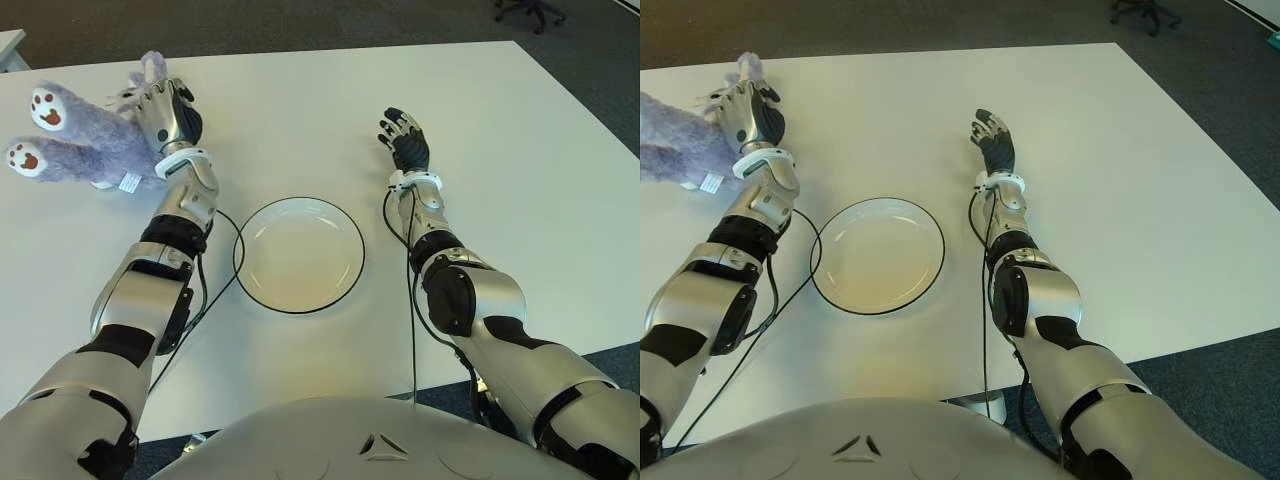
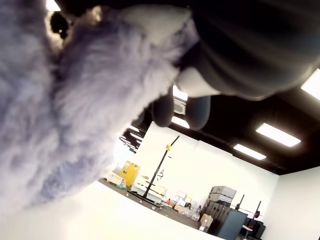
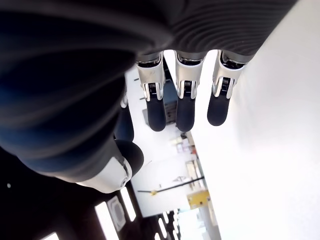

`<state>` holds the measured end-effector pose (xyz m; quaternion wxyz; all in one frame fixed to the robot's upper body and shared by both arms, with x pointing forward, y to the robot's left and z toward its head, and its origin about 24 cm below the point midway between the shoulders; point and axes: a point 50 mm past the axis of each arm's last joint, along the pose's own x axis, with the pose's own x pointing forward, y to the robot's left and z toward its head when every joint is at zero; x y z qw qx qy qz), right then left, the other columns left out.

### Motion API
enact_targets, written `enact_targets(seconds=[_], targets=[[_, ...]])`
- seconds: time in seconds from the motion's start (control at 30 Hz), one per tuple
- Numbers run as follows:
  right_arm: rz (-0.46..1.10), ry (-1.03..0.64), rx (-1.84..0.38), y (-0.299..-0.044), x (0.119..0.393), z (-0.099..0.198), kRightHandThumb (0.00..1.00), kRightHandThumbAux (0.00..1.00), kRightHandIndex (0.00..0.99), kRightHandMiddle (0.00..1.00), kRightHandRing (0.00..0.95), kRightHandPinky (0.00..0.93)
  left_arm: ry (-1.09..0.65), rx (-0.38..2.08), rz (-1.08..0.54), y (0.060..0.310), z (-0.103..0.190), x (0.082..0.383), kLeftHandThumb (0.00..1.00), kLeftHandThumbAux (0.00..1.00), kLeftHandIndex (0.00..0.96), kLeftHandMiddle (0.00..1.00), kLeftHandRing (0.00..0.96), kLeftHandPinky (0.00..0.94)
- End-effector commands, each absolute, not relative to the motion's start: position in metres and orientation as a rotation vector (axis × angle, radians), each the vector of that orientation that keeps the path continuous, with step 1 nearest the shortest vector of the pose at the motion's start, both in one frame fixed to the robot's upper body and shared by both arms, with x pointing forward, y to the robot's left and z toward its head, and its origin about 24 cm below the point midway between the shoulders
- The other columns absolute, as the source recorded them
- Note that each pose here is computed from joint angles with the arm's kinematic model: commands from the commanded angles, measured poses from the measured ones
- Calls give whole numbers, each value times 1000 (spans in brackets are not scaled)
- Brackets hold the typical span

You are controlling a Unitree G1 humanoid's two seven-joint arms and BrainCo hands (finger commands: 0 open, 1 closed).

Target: Put the doll into the plate.

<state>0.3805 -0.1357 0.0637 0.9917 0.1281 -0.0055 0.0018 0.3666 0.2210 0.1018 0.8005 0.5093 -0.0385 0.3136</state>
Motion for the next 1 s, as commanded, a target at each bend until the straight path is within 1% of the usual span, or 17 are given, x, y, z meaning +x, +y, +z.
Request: enact_targets(seconds=[0.03, 0.27, 0.37, 0.9, 0.93, 1.0], targets=[[-14, 86, 270, -135, 369, 39, 683, 755, 221, 170, 140, 157, -85, 1075, 662, 216, 104, 369, 940, 661, 499, 416, 390, 335], [-12, 88, 274, -135, 370, 39, 688, 751, 227, 172, 142, 158, -96, 1077, 655, 214, 104, 369, 940, 663, 501, 415, 383, 323], [-11, 88, 277, -135, 370, 39, 686, 745, 232, 173, 142, 157, -97, 1078, 650, 213, 104, 369, 940, 663, 500, 416, 382, 335], [-5, 83, 287, -134, 370, 39, 682, 747, 228, 168, 141, 164, -126, 1073, 616, 207, 104, 372, 939, 662, 497, 410, 395, 336], [-3, 83, 287, -134, 370, 39, 682, 749, 224, 164, 139, 161, -129, 1073, 614, 206, 104, 372, 861, 673, 480, 386, 334, 326], [-2, 83, 288, -134, 370, 40, 683, 750, 223, 163, 138, 159, -133, 1071, 612, 204, 105, 373, 838, 676, 476, 379, 316, 324]])
